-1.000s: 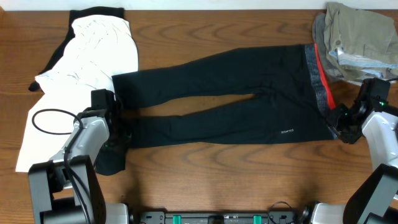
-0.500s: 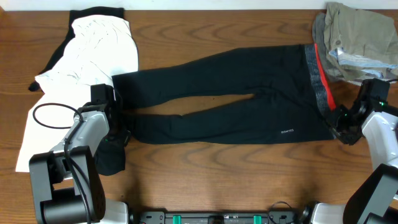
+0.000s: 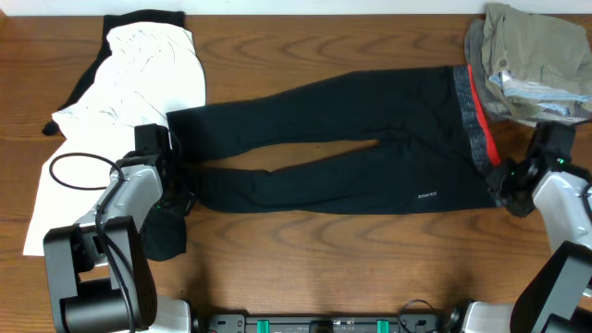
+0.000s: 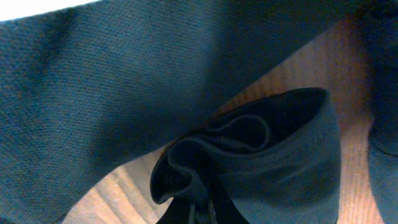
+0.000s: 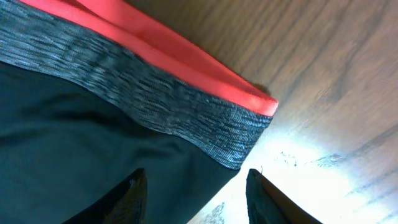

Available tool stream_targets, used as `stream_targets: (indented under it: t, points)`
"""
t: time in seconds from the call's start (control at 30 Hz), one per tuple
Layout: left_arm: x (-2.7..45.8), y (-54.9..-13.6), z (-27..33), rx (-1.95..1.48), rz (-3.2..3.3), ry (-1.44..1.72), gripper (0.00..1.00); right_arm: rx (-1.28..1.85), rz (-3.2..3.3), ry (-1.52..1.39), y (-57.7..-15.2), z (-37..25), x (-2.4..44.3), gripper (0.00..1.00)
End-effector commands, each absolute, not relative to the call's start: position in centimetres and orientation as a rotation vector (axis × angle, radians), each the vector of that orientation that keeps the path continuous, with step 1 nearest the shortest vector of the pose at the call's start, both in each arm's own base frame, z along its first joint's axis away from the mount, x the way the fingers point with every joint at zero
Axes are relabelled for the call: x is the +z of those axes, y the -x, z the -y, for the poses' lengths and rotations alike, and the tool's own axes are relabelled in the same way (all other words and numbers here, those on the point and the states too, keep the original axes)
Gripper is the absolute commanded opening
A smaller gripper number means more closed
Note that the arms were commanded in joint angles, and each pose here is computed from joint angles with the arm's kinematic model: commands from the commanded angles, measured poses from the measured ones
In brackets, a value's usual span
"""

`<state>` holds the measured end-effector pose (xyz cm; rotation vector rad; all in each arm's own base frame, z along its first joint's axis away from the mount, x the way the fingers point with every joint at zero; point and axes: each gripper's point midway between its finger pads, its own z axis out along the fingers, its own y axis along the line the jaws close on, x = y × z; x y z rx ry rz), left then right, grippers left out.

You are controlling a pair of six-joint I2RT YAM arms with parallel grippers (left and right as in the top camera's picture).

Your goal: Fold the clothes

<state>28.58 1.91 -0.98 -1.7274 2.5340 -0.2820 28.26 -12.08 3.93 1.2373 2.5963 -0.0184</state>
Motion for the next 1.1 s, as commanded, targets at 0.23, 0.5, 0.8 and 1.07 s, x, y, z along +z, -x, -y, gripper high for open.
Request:
stream_targets:
  t: [0.23,0.5,0.8,1.07]
  points:
    - [-5.4,-24.1,-1.7,-0.125,-2.681,1.781,0.06,-0.028,-2.590,-1.245,-27.5,11.7,2.0,0.51]
    - [-5.4,-24.4,-1.8,-0.131,-2.678,1.771,0.06,-0.023,-2.547,-1.226,-27.6,11.7,0.7,0.54]
    - [-5.5,-24.6,-1.9,-0.133,-2.672,1.760,0.06,-0.039,-2.546,-1.237,-28.0,12.1,-1.6,0.61]
    - [-5.5,-24.5,-2.2,-0.105,-2.667,1.755,0.06,0.012,-2.614,-1.309,-27.4,11.2,-5.3,0.45]
